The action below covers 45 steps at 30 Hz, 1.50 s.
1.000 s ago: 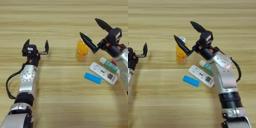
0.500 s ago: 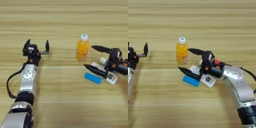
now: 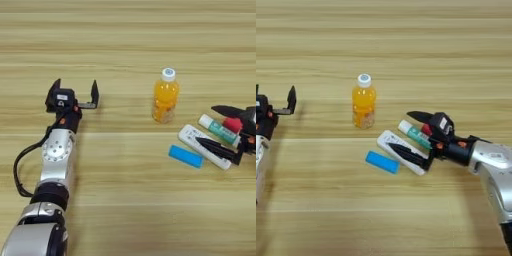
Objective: Move the objects on the table
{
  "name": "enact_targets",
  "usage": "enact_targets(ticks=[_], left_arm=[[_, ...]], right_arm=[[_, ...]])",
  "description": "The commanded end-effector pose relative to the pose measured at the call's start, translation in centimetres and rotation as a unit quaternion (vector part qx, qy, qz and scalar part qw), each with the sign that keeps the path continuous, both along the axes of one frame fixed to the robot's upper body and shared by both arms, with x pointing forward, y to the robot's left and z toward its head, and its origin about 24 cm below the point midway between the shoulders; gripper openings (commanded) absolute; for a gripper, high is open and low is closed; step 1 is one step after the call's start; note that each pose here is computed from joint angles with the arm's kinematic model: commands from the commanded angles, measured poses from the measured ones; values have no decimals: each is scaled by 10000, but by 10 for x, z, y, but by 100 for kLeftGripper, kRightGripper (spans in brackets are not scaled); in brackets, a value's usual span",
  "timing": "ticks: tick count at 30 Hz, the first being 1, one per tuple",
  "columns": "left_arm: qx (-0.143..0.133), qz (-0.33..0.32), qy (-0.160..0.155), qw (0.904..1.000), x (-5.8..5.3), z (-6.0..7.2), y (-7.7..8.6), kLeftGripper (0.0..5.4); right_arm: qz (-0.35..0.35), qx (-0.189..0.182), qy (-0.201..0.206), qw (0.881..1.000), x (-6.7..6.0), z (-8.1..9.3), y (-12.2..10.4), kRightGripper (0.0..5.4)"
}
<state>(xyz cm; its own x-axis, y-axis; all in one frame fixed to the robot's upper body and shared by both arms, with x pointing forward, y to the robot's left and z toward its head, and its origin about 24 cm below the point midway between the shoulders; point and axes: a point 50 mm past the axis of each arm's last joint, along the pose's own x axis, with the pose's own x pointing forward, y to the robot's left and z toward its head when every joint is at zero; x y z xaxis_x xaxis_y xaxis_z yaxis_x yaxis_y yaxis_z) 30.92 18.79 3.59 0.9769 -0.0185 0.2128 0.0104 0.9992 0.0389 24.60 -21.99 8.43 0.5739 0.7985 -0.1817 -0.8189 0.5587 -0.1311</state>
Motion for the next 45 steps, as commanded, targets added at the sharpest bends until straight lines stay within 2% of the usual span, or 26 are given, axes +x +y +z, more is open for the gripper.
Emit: enact_targets(ticks=[1,7,14,18,22,27,40,45], left_arm=[[91,-36,-45,9999,3,3,-3,540],[94,-27,-49,9999,3,2,-4,540],[92,-24,-58,9999,3,2,-4,540],[92,-22,-60,9999,3,2,-3,540],[94,-17,-55,9999,4,2,-2,540],[95,-12,-46,9999,4,2,-1,540],[95,-13,-43,9999,5,2,1,540],[94,-15,-46,9999,4,2,1,540]], right_arm=[[-414,-31,-163,9990,8,8,-20,535],[-952,98,-242,9951,22,5,-30,535],[-1527,-20,-107,9882,35,-6,-32,535],[-1463,-227,121,9889,35,-16,-30,535],[-1656,-371,390,9847,38,-25,-30,535],[-1650,-379,657,9834,40,-30,-29,535],[-1830,-357,960,9778,42,-34,-35,535],[-1838,-335,1134,9758,40,-39,-38,488]])
